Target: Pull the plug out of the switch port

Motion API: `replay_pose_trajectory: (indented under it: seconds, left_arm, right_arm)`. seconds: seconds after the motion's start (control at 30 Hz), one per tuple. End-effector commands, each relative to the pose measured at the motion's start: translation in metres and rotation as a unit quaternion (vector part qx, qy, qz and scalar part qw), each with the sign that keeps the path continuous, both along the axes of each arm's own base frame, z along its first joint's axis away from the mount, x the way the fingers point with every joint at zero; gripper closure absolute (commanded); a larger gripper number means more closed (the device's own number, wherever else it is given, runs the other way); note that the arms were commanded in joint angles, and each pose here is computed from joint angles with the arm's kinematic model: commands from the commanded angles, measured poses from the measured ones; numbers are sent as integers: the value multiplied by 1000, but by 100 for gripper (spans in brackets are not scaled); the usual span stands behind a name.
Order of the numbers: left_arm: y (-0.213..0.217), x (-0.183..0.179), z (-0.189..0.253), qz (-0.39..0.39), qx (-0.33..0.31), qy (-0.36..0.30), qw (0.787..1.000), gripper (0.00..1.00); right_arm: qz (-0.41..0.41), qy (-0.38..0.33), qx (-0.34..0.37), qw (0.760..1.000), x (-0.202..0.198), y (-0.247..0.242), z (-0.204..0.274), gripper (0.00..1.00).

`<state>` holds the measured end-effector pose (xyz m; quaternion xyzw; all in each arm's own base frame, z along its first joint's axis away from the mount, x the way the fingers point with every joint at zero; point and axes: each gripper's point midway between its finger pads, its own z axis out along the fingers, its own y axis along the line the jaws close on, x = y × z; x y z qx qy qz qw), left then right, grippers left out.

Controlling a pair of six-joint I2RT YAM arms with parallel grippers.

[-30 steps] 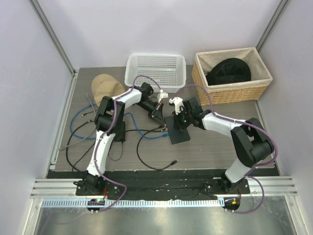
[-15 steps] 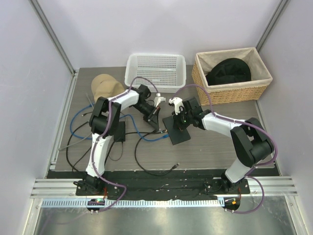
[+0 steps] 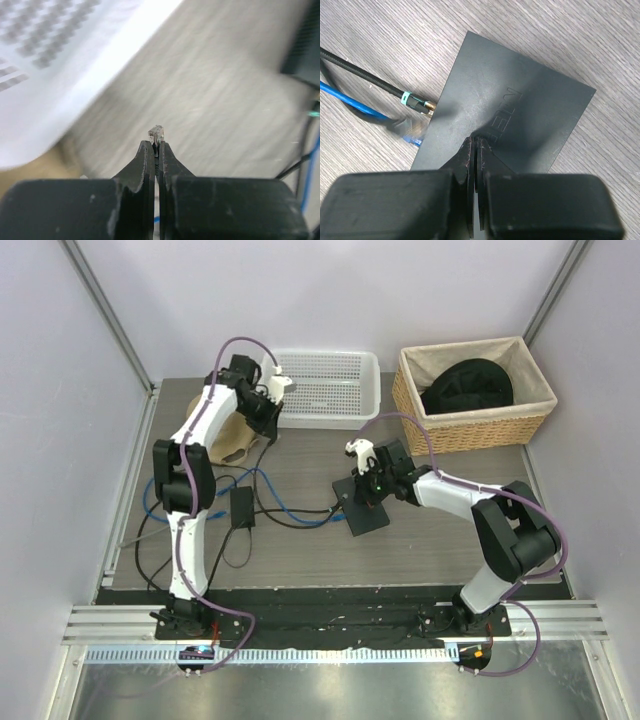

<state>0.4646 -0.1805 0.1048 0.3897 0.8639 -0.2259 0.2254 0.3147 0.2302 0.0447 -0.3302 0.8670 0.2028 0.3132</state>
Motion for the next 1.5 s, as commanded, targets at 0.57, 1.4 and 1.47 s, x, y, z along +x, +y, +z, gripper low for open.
replay_pose_trajectory:
  seconds: [0.57,1.4,1.47]
  left_arm:
    - [113,19,141,190,122,-242,944,70]
    - [28,-44,-81,117,150,-23,981,55]
    - [35,-40,-84,124,171,-33,977,55]
  right_arm:
    - [-5,-15,-6,1000,-3,-6,-1,98]
    - [-10,-30,-2,1000,-1,-8,4,93]
    - [-10,-28,-3,1000,-1,-8,3,93]
